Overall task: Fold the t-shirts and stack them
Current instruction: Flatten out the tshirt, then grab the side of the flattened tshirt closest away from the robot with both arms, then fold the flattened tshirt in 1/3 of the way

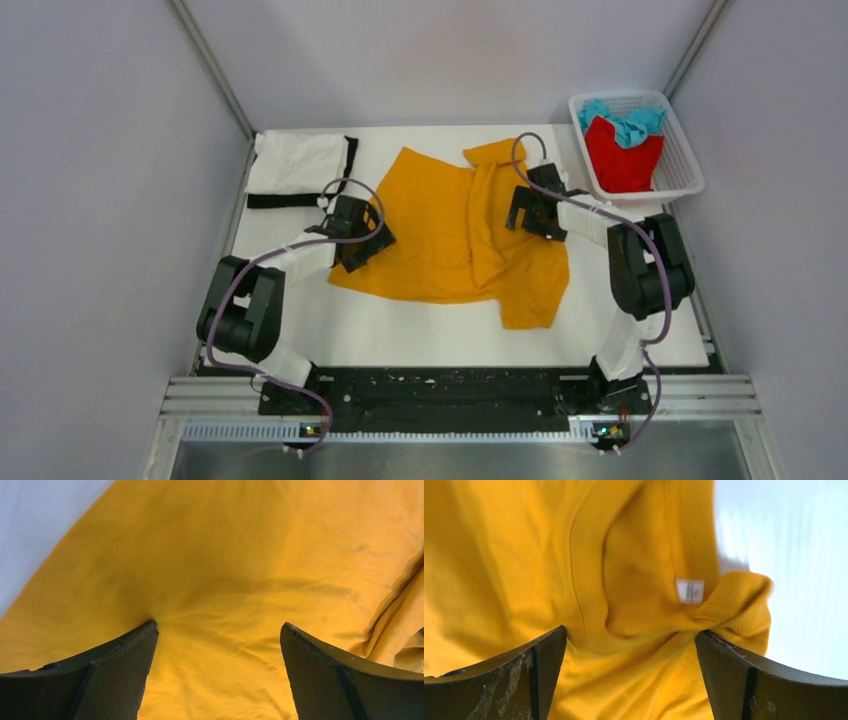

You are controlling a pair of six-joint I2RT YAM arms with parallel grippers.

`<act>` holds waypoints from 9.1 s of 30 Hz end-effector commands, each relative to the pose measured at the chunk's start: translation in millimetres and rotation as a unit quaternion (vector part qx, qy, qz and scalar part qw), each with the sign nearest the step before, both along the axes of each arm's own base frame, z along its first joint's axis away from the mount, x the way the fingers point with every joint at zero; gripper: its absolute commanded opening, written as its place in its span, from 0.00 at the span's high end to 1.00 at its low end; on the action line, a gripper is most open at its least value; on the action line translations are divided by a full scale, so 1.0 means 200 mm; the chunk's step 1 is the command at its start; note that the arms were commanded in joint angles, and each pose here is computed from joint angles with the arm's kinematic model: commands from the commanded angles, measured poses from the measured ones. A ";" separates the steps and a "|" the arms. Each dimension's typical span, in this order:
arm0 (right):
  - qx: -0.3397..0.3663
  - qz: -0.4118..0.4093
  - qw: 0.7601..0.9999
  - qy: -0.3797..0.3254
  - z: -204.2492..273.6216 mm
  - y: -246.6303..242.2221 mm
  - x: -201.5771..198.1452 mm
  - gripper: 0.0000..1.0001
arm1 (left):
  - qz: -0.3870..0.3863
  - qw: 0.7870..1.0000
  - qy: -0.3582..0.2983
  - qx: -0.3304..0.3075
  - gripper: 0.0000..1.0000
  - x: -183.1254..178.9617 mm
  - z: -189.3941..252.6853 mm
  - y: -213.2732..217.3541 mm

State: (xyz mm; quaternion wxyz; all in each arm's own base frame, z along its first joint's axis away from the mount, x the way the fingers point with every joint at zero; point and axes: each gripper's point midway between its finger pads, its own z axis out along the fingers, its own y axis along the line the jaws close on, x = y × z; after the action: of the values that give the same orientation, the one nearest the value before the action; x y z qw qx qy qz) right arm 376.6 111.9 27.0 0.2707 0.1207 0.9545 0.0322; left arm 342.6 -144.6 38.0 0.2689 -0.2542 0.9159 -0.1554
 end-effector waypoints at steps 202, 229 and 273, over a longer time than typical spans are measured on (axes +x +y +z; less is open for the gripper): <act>0.003 -0.216 0.976 0.026 0.11 -0.32 -1.18 0.13 | 0.098 0.992 -0.019 0.082 1.00 -0.80 0.11 0.46; 0.057 -0.114 0.980 0.154 0.07 -0.03 -1.46 1.00 | 0.119 0.990 0.018 0.074 1.00 -0.89 0.12 0.48; -0.015 -0.106 0.987 -0.121 0.70 -0.09 -0.90 1.00 | 0.189 0.972 -0.137 0.043 1.00 -0.56 0.55 0.49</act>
State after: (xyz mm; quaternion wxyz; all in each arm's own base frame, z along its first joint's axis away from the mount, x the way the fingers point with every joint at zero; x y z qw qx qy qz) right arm 153.5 86.1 149.5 0.3397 0.2878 0.8954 0.0093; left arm 204.7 -58.6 116.1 0.3606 -0.3773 0.8461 -0.1087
